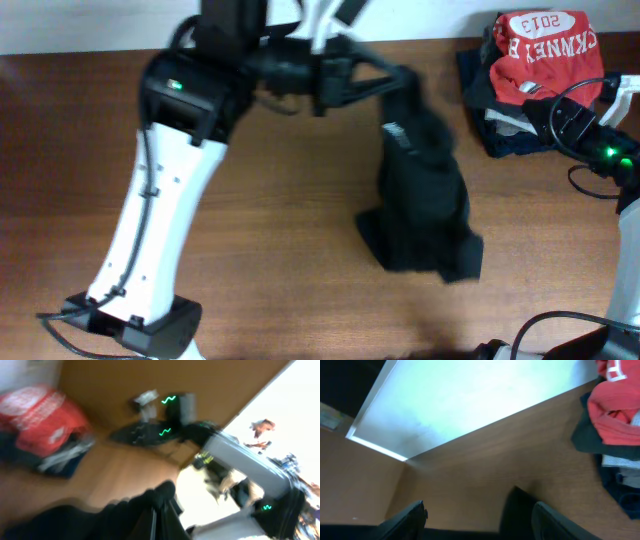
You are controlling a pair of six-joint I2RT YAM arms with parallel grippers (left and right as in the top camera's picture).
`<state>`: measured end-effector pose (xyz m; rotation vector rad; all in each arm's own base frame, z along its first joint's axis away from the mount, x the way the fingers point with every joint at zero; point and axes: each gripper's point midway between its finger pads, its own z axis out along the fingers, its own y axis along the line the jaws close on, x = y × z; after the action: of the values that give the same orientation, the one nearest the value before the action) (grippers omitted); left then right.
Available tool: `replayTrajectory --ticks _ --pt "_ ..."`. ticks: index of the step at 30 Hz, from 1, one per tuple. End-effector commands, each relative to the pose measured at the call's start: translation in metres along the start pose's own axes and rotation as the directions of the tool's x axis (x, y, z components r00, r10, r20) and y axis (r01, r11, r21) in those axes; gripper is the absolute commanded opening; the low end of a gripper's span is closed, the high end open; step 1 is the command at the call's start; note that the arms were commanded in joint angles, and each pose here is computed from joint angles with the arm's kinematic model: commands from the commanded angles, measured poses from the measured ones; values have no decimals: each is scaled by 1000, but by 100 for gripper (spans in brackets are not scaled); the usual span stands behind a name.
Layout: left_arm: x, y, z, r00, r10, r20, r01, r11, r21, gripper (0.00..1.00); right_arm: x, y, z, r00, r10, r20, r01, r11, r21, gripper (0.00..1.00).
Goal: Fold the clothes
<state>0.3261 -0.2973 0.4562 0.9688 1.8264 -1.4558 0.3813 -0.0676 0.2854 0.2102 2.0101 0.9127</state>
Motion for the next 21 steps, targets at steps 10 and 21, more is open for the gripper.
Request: replayTrajectory --ticks 10,21 --pt "95 168 -156 940 -281 -191 -59 418 -907 1 8 17 17 996 -82 -44 84 996 41 72" --pt "138 216 -146 898 -379 -226 -65 392 -918 1 60 12 98 950 -194 -244 250 942 224 72"
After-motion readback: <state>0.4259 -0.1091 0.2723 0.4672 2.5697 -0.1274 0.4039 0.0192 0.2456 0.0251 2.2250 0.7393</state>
